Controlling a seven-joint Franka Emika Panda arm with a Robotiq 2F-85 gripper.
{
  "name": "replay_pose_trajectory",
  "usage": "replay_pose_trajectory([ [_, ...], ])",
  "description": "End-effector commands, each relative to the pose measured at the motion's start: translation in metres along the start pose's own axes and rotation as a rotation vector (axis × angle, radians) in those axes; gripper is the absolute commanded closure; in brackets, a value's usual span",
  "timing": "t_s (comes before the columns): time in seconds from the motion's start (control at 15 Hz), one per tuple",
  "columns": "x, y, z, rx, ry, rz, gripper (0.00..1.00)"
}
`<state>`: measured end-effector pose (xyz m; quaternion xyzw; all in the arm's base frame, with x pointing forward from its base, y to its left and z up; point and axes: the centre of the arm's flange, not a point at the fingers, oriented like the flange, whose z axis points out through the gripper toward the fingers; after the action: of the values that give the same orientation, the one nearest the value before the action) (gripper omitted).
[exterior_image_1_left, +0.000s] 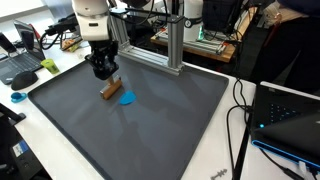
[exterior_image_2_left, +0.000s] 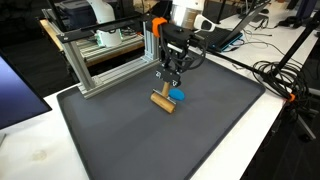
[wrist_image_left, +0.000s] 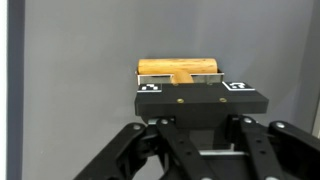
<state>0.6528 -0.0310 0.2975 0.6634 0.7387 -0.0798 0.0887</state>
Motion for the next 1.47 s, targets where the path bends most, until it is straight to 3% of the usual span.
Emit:
replay_pose_trajectory([
  [0.0,-0.021,-0.013,-0.014,-0.003,0.03,0.041,0.78],
  [0.4,-0.071,-0.065,-0.071,-0.081,0.174,0.264,0.78],
  [0.8,-0.085,-0.127,-0.115,-0.078,0.339,0.559,0.78],
  [1.4,-0.042,-0.184,-0.126,0.117,0.278,1.051,0.78],
])
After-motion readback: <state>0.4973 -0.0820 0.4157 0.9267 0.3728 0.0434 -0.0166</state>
